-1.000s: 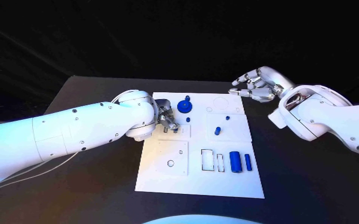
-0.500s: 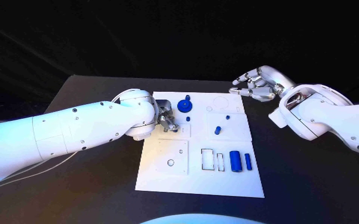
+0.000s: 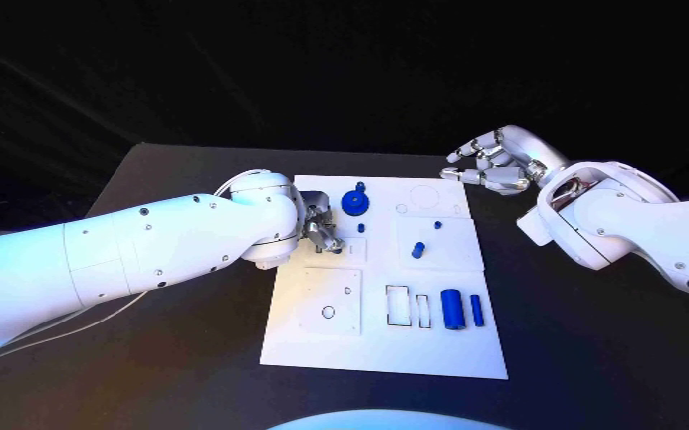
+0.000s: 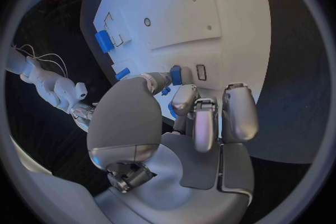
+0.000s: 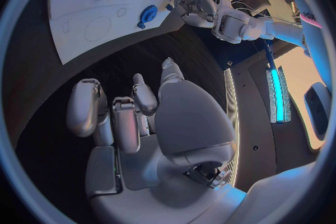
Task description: Assemble the parts on the task board
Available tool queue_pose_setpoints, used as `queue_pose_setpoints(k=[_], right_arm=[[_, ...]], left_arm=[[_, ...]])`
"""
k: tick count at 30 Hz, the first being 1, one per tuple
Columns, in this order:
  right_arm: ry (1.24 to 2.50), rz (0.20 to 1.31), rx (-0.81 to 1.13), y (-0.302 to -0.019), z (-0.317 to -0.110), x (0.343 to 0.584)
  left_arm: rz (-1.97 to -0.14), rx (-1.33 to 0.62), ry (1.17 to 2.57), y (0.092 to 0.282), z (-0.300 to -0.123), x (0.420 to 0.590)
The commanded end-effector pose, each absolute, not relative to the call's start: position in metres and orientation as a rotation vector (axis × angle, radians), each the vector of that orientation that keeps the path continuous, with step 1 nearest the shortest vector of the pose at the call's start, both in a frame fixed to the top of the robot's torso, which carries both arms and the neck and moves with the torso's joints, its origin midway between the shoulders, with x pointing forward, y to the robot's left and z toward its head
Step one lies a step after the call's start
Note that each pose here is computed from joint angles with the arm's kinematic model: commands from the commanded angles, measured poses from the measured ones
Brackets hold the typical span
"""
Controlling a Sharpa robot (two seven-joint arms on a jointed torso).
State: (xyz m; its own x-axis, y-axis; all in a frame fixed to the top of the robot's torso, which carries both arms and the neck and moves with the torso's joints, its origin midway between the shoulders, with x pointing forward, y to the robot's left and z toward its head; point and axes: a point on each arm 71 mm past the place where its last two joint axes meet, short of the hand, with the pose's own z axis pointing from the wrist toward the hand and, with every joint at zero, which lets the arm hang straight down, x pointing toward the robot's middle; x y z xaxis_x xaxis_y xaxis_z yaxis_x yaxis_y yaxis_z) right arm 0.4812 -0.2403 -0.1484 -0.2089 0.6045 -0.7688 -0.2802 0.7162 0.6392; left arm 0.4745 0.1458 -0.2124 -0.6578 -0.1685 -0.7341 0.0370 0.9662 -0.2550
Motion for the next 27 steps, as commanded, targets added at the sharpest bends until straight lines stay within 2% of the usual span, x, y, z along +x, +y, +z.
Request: queue_pose_setpoints(k=[1,27], right_arm=[[1.593,0.826,0.255,-0.2391,-0.1486,0.4806],[1.58,0.833,0.251,-0.2387,-0.1476,0.4799]], left_arm=[[-0.259,-0.082,2.298,0.1478,-0.2165,0.4726],[-0.244,-0.089,2.316,0.149,-0.219,0.4765]])
